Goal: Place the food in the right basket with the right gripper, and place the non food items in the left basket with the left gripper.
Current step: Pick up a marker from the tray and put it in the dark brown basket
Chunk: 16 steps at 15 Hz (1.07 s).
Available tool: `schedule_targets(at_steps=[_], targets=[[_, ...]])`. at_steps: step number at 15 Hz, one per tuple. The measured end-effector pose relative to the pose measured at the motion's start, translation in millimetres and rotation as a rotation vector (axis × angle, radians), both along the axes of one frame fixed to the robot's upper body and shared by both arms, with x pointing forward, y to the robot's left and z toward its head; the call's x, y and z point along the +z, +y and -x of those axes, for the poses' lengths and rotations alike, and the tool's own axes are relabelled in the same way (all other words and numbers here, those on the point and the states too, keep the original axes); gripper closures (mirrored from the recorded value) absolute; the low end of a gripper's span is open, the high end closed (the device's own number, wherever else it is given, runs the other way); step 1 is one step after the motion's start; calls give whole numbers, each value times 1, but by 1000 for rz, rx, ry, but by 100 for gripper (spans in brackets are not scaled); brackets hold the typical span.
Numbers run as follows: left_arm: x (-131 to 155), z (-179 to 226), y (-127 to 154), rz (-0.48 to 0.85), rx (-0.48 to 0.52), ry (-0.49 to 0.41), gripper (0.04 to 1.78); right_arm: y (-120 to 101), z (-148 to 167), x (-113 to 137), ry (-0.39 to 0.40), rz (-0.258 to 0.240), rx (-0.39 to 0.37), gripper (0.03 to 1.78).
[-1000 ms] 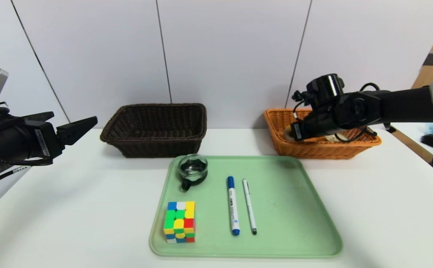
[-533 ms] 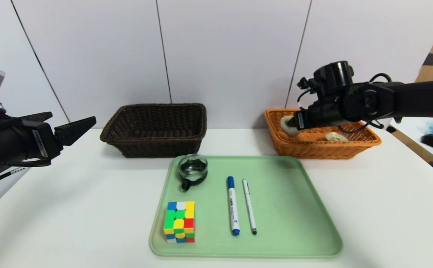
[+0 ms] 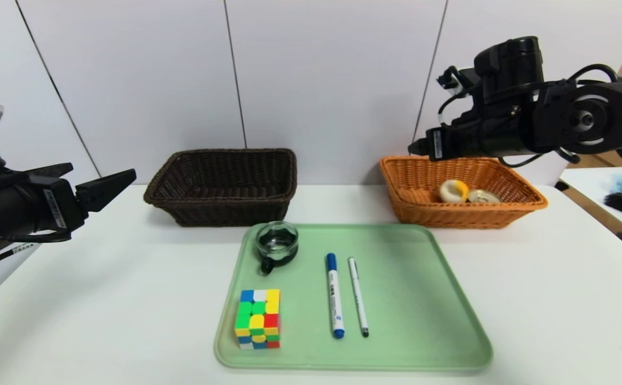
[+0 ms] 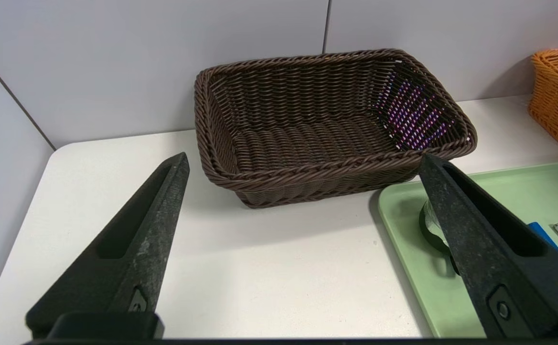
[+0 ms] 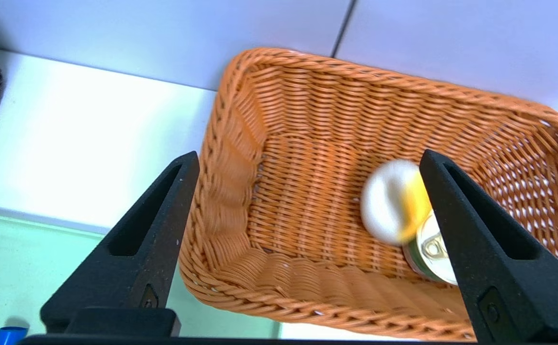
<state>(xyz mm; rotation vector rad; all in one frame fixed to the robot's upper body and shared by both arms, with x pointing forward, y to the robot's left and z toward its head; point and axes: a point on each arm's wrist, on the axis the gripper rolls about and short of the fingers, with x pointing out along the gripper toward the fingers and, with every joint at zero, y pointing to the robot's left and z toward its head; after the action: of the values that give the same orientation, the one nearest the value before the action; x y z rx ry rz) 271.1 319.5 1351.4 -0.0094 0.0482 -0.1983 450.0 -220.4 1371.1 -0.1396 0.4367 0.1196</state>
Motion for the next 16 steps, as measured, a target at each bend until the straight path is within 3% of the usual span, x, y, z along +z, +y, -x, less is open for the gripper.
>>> schedule_targets(at_steps=[3, 6, 8, 11, 16], targets=[[0, 2, 0, 0, 0, -4, 13, 29, 33, 7, 58, -47, 72, 18], [1, 3, 0, 1, 0, -9, 13, 56, 75, 2, 246, -133, 92, 15], [1, 5, 0, 2, 0, -10, 13, 62, 92, -9, 336, -160, 78, 14], [-1, 7, 0, 2, 0, -7, 13, 67, 106, -30, 421, -155, 68, 13], [-2, 8, 0, 2, -2, -6, 13, 78, 116, -66, 511, -89, 82, 12]])
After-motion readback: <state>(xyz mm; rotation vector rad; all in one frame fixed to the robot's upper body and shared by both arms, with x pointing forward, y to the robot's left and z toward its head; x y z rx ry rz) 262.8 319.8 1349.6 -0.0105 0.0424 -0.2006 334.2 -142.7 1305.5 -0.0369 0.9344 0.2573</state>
